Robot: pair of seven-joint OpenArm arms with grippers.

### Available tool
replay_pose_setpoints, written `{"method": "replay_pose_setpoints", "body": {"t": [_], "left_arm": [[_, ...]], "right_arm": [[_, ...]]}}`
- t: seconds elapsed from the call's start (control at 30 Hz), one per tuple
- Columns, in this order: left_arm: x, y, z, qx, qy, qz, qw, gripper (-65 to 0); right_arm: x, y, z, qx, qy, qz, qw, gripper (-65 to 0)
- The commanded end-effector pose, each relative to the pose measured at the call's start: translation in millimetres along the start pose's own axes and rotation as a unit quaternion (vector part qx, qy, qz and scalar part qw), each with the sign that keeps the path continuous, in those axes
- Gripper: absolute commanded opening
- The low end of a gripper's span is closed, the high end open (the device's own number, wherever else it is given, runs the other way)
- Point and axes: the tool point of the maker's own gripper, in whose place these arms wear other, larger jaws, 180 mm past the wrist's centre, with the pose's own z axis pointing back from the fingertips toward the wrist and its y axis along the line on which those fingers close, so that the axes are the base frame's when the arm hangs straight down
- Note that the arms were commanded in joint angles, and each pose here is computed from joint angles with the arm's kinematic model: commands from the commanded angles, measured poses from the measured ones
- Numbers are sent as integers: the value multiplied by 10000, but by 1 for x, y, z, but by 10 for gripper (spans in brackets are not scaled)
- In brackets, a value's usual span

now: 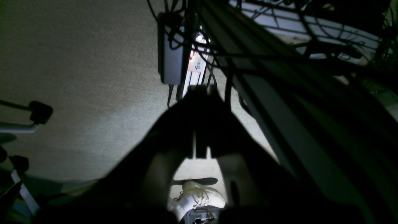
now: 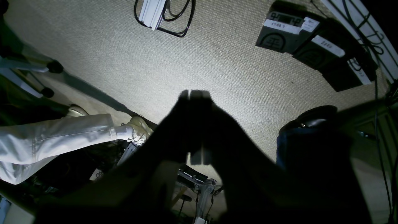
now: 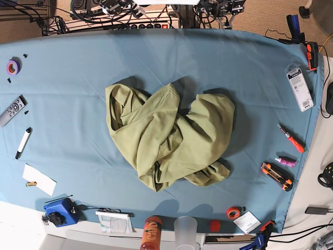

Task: Layout the t-shirt on the table in an organized manner, then fold the t-shirt properly

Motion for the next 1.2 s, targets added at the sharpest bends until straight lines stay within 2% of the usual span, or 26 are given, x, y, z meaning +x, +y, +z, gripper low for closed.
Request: {"method": "replay_pose_setpoints", "body": {"t": [0.0, 0.3, 0.47, 0.83, 1.07, 1.17], "left_arm": [[-2, -2, 0, -38, 7, -19, 10000, -650], [-16, 1, 1, -15, 110, 1, 9999, -650], [-15, 1, 1, -14, 102, 1, 9999, -650], [-16, 4, 1, 7, 85, 0, 10000, -650], [-27, 28, 12, -233, 53, -100, 9997, -650], [-26, 48, 20, -100, -91, 115, 9998, -650]], "right_arm": [[-4, -2, 1, 18, 47, 25, 10000, -650], [-5, -2, 1, 15, 68, 28, 10000, -650], [1, -1, 1, 17, -96, 25, 9999, -650], [1, -2, 1, 22, -98, -21, 9999, -650], [-11, -12, 6, -96, -138, 46, 9998, -650], [-10, -21, 15, -249, -330, 204, 9989, -650]]}}
